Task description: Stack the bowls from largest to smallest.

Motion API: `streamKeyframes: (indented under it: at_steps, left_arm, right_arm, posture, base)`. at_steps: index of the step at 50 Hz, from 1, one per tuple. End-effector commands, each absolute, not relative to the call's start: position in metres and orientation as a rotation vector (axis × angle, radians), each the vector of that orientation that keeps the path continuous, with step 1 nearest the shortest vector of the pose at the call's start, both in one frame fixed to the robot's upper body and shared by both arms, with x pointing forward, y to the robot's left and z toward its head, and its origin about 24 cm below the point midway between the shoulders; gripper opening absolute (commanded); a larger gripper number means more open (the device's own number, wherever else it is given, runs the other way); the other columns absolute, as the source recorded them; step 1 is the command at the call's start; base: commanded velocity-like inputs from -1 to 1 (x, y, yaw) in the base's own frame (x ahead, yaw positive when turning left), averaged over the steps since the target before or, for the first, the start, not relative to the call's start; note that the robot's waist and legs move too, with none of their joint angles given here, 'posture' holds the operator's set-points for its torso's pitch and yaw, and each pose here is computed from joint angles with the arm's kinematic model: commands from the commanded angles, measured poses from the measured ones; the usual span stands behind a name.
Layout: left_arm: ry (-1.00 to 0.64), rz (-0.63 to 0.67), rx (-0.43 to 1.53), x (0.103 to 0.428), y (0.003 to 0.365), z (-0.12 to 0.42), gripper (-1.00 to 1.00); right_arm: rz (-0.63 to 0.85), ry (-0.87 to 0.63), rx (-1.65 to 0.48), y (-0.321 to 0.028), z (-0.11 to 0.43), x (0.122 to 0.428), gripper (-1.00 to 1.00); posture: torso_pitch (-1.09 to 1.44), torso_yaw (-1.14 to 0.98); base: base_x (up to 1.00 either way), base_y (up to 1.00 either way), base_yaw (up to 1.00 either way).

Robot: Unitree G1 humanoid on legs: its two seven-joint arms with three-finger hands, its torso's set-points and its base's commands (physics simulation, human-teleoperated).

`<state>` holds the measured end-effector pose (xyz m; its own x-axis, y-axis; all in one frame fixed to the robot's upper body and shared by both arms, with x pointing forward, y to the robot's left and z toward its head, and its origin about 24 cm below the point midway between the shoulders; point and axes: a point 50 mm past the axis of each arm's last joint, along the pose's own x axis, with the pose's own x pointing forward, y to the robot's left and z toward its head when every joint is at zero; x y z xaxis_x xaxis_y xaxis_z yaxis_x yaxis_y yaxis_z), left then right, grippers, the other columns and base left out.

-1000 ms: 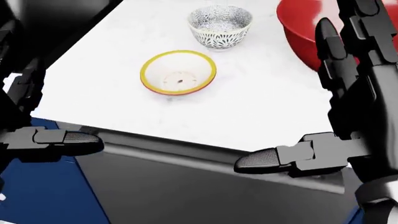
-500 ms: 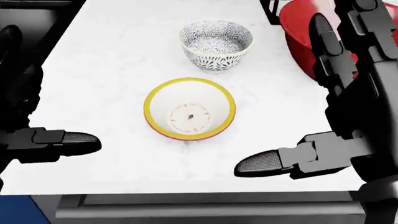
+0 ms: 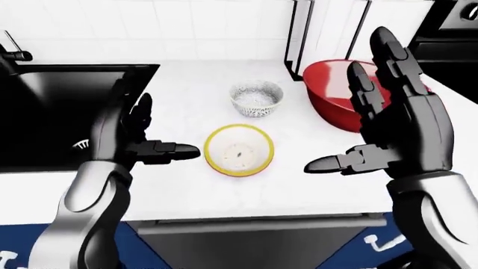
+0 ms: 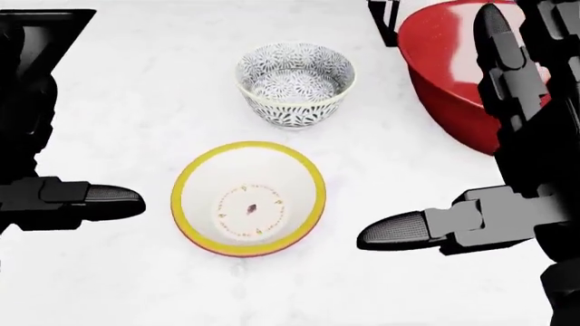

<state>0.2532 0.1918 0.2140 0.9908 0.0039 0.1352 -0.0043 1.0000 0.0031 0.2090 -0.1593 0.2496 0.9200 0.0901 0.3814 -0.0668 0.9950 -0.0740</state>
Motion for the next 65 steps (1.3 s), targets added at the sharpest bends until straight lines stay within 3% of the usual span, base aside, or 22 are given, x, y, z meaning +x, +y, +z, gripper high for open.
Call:
streamKeyframes:
  at_steps: [1, 24, 44, 65]
  left_arm:
    - [-0.191, 0.006, 0.012, 0.251, 0.192, 0.225, 1.0]
    - [-0.209, 0.013, 0.013, 0.248, 0.198, 0.238, 1.0]
    - [-0.198, 0.012, 0.017, 0.256, 0.199, 0.228, 1.0]
    - [-0.199, 0.015, 0.017, 0.255, 0.2, 0.229, 1.0]
  right_arm:
    - [0.076, -0.46, -0.057, -0.161, 0.259, 0.205, 1.0]
    - [0.061, -0.512, -0.073, -0.169, 0.283, 0.189, 1.0]
    - [0.037, -0.478, -0.091, -0.168, 0.28, 0.198, 1.0]
    - [0.042, -0.485, -0.09, -0.166, 0.281, 0.201, 1.0]
  posture:
    - [0.0, 0.0]
    - [0.0, 0.0]
    - [0.0, 0.0]
    - [0.0, 0.0]
  base:
    - [0.0, 0.0, 0.0]
    - [-0.23, 0.0, 0.0]
    - [-0.12, -0.01, 0.0]
    - [0.4, -0.04, 0.0]
